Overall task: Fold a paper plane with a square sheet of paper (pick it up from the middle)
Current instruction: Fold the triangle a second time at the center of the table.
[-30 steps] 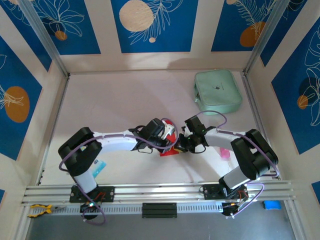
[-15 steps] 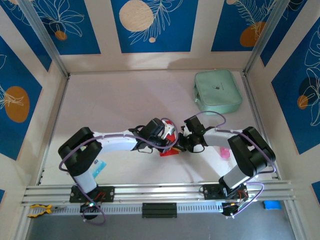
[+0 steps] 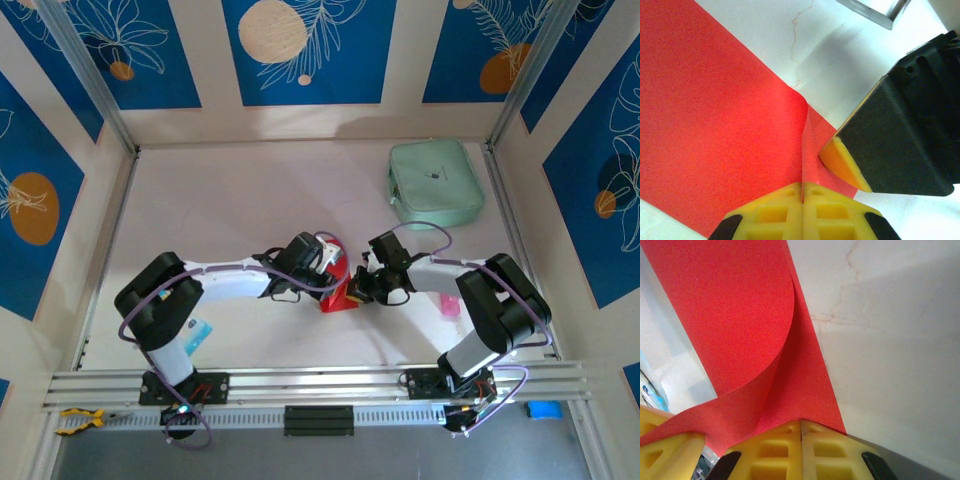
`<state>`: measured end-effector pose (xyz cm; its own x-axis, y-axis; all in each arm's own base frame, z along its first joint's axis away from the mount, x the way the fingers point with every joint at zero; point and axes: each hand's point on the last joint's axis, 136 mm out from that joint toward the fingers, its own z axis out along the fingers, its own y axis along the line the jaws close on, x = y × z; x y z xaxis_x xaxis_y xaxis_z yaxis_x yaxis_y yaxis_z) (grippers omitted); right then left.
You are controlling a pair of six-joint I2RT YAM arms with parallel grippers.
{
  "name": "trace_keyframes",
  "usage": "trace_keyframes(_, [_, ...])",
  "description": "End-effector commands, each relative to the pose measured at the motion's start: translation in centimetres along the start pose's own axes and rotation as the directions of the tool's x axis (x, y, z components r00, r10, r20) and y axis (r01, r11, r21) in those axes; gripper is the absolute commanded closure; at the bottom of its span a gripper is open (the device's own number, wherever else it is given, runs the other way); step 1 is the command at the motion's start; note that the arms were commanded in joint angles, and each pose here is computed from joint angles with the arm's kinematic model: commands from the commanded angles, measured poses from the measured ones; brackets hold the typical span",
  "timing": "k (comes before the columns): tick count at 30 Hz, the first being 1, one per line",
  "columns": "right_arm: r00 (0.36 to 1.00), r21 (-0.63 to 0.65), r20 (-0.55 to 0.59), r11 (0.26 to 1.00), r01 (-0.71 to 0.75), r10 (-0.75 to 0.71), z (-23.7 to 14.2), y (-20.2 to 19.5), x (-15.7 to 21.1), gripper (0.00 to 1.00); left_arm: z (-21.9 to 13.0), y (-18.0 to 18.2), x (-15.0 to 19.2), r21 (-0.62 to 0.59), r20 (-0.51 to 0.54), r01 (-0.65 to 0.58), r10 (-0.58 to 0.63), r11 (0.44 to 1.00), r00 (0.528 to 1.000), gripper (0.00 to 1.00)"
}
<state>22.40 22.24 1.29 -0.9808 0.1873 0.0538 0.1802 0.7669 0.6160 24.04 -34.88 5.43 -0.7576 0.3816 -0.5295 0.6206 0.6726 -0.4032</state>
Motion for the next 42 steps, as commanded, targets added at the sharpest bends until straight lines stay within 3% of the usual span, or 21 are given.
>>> trace_keyframes(1, [0.999,0.085,-0.037,0.996,-0.036,0.040,0.0,-2.2,1.2,0.97,0.3,1.8,1.1,-0.069,-0.031,0.014,-0.016,0.998,0.999,1.00])
trace_keyframes(18, [0.998,0.112,-0.043,0.993,-0.036,0.041,0.5,-1.7,1.2,0.97,0.8,4.0,2.4,-0.159,-0.055,0.038,-0.047,0.986,0.997,1.00])
trace_keyframes(42, [0.998,0.128,-0.059,0.991,-0.028,0.036,0.5,-1.9,1.5,0.98,0.4,4.6,1.8,-0.180,-0.021,0.044,-0.049,0.983,0.999,1.00])
